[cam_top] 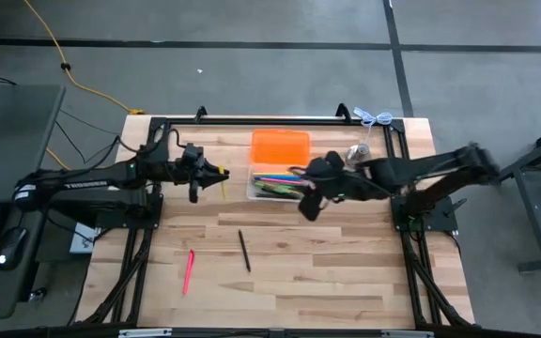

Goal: Pick & place school supplies into a supply box
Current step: Put the yellow pen into the orange supply box

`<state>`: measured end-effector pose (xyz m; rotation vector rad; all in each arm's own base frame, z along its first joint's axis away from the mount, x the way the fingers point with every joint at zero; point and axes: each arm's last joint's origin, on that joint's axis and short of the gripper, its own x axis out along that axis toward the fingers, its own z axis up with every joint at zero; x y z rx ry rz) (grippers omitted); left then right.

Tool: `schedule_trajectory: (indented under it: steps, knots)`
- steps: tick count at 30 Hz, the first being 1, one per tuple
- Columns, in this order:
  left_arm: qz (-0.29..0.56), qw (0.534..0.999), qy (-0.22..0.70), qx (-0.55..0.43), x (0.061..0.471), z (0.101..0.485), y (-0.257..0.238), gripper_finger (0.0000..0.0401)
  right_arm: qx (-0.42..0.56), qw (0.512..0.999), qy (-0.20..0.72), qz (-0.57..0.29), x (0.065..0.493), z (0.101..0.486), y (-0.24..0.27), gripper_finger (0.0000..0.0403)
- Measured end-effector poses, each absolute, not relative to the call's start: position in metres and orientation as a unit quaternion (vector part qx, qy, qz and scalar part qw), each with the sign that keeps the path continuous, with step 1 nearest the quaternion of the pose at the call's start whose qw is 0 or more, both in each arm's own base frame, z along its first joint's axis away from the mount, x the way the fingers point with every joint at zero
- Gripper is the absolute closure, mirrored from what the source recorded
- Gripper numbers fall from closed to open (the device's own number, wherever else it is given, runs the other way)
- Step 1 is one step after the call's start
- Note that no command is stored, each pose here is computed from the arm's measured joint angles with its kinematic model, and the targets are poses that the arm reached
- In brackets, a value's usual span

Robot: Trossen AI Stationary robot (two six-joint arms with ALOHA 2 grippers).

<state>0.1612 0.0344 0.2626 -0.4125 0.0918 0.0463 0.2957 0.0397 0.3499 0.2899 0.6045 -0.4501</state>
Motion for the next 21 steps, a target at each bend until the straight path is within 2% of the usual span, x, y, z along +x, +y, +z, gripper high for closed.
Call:
schedule_trajectory:
  steps: [9, 21]
  knots:
    - [0.033, 0.977, 0.105, -0.184, 0.204, 0.278, 0.045, 0.0325, 0.202, 0.941, 0.185, -0.197, 0.233, 0.32, 0.031, 0.0263]
    - [0.039, 0.962, 0.226, -0.147, 0.284, 0.293, 0.066, 0.0325, 0.23, 0.95, 0.113, -0.178, 0.172, 0.279, 0.019, 0.0263]
